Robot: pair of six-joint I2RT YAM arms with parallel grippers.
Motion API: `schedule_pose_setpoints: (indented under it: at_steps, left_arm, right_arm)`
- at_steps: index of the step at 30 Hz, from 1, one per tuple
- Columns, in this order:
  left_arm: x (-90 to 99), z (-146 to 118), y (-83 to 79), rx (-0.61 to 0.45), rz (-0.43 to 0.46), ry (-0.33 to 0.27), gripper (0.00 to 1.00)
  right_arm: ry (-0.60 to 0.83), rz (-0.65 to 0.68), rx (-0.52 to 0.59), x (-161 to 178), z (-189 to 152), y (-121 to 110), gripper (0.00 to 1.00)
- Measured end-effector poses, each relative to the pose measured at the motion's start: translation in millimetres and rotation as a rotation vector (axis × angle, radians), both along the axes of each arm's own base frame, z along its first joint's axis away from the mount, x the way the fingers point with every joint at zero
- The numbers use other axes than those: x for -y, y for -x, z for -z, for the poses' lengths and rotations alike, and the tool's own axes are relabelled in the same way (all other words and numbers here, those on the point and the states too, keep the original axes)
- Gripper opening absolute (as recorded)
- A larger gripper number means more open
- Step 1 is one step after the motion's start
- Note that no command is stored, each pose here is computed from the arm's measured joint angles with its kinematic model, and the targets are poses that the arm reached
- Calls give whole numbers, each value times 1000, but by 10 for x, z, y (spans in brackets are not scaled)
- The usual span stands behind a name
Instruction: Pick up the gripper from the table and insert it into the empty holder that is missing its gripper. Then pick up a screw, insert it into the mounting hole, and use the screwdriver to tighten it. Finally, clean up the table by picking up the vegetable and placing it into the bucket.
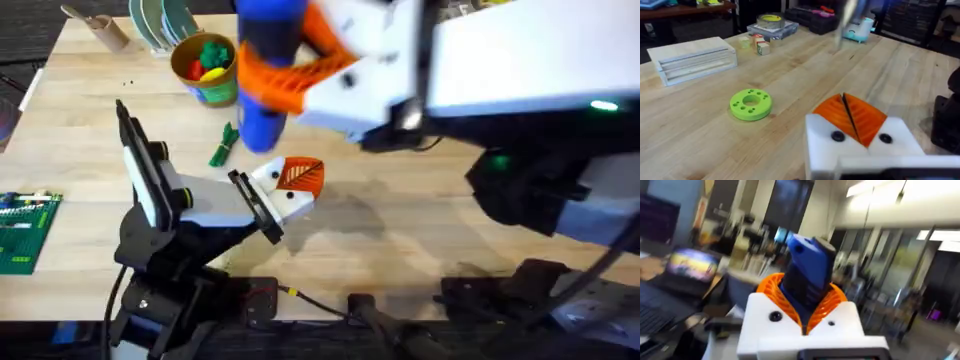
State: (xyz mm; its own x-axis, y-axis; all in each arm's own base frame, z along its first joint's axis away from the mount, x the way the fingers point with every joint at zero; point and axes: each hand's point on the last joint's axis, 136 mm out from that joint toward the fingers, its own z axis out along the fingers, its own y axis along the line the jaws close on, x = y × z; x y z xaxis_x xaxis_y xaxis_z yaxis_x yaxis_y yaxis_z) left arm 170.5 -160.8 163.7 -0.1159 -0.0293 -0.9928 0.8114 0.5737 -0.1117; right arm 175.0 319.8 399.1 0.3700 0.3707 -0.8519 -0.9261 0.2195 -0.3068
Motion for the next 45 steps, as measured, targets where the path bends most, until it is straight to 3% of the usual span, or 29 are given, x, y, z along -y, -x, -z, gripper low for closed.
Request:
schedule_pose_setpoints:
  at_steps: [4, 8, 13, 18, 22, 26, 29, 32, 37, 41, 44, 45]
  left_arm:
    - [0, 0, 0, 0, 0, 0, 16]
    - [0, 0, 0, 0, 0, 0, 16]
    - [0, 0, -1, -2, 0, 1, 16]
    - [0, 0, -1, -3, -1, 2, 16]
    - [0, 0, 0, -3, 0, 2, 16]
    - [-1, 0, -1, -2, -1, 2, 16]
    - [-1, 0, -1, -2, -1, 2, 16]
    - [-1, 0, -1, -3, -1, 2, 16]
    - [-1, 0, -1, -3, -1, 2, 16]
    - [-1, 0, -1, -3, -1, 2, 16]
    - [-1, 0, -1, -2, -1, 2, 16]
    - [-1, 0, -1, -2, -1, 2, 16]
  right_arm:
    - [-122, 51, 120, 282, -384, 56, 30]
    - [-80, 127, 92, 353, -336, -184, 30]
    - [140, 371, 5, 440, 250, -910, 30]
    - [468, 655, -5, 800, 1039, -1740, 30]
    - [716, 777, -7, 1163, 1507, -2274, 29]
    - [905, 850, 35, 1461, 1774, -2646, 29]
    - [1075, 874, 105, 1592, 1991, -2773, 29]
    - [1269, 847, 170, 1684, 2297, -2760, 29]
    - [1559, 730, 155, 1877, 2980, -2616, 29]
    - [1700, 664, 111, 2025, 3387, -2536, 29]
    - [1733, 670, 98, 2080, 3465, -2541, 38]
    - [1731, 678, 83, 2088, 3467, -2540, 134]
